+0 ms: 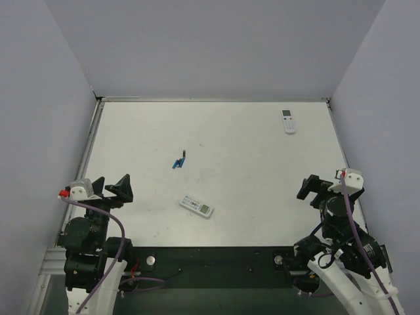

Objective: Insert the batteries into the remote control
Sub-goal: Pick up the remote control from the center of the board.

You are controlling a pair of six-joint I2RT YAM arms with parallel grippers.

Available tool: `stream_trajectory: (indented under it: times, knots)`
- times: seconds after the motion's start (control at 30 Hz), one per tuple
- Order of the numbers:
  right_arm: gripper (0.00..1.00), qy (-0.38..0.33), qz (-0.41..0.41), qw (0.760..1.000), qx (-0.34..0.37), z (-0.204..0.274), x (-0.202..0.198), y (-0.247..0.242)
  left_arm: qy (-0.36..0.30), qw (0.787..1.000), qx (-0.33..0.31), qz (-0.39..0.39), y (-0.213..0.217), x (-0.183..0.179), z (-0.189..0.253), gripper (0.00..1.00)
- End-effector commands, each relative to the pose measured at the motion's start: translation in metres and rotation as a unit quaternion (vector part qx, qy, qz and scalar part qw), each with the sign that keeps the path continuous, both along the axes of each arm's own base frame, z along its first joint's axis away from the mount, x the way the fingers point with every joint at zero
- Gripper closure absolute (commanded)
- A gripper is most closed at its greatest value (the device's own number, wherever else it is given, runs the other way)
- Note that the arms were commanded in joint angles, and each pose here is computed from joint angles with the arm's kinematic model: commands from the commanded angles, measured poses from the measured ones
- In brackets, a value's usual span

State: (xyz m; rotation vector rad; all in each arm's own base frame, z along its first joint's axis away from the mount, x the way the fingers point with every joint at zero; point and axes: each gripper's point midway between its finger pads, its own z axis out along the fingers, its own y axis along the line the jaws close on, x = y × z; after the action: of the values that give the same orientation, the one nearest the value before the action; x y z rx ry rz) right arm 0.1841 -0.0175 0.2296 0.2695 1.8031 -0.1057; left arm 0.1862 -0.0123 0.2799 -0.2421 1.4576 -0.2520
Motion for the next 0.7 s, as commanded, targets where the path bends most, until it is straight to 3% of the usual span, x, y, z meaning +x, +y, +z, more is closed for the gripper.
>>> stream_trajectory:
  times: [0.0,0.13,0.3,0.47,0.67]
  knots:
    - [0.00,-0.008,0.004,1.000,0.009,0.007,0.003,0.004,-0.040,0.999,-0.016,0.002,0.001,-0.008,0.017,0.03]
    - [0.00,0.001,0.007,1.000,0.012,0.006,0.004,0.007,-0.016,0.999,-0.032,0.008,0.002,-0.005,0.011,0.03]
    - [0.00,0.020,0.045,0.999,0.013,0.008,0.008,0.022,0.062,0.997,-0.050,0.022,0.003,0.008,-0.011,0.03]
    - [0.00,0.081,0.143,0.986,0.028,-0.003,0.011,0.063,0.118,0.991,-0.052,0.026,0.002,0.018,-0.029,0.03]
    - [0.00,0.180,0.191,0.964,0.050,-0.029,0.017,0.098,0.130,0.990,-0.051,0.028,0.001,0.023,-0.036,0.03]
